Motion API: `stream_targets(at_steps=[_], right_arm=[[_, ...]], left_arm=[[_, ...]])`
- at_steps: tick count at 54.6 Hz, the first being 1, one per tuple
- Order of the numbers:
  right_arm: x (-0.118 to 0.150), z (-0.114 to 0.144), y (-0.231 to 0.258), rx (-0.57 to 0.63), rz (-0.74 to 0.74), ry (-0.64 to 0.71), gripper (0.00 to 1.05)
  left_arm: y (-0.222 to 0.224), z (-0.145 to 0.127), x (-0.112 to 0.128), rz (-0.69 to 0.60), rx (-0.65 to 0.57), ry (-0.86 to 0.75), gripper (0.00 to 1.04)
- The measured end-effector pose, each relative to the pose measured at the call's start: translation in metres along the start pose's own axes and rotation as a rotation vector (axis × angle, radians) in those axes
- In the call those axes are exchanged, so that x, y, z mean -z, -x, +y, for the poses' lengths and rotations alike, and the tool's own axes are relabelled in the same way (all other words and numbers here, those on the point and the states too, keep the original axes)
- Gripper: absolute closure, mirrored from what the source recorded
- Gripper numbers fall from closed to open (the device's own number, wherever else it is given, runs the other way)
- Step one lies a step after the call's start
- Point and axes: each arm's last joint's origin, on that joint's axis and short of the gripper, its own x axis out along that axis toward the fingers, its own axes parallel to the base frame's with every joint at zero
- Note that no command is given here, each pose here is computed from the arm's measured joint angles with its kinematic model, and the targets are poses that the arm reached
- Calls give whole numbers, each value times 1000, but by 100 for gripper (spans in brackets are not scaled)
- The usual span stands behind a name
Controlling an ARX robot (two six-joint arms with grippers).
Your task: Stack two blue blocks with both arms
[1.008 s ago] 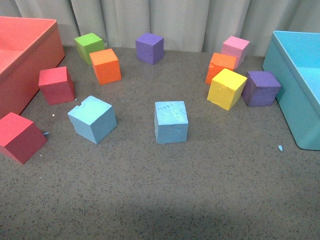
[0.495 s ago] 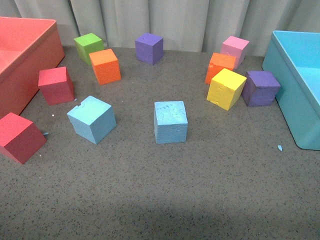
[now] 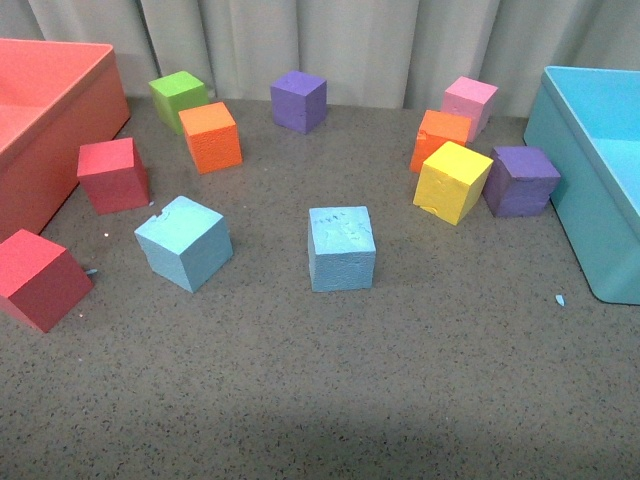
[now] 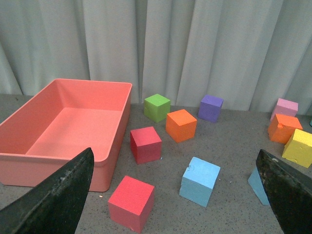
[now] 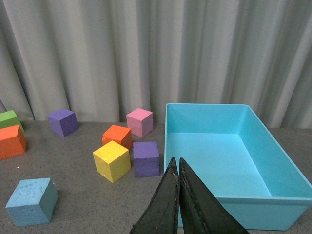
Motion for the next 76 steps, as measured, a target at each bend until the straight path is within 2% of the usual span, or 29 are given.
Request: stream_targets(at_steps=[22,31,33,43,48,51,55,66,71,76], right_arm=[[5,0,12,-3,35,0,104],[3,0,15,-3,6,0,104],[3,0,15,-3,6,0,98],[3,0,15,-3,6,0,52],[3,0,15,-3,6,0,35],[3,0,15,-3,6,0,20],[3,0,15,-3,6,0,8],[3,0,15,-3,6,0,9],[3,0,15,-3,6,0,9],[3,0,15,-3,5,0,9]], left_arm=[[0,0,0,0,0,0,7],[0,0,0,0,0,0,7],[0,0,0,0,0,0,7],[0,0,0,0,0,0,7],[0,0,0,0,0,0,7],[0,0,0,0,0,0,7],[0,0,0,0,0,0,7],[0,0,1,25,-11,9,7],[-6,-2,4,291,-37,54,7],[-21,-5,5,391,-25,85,7]])
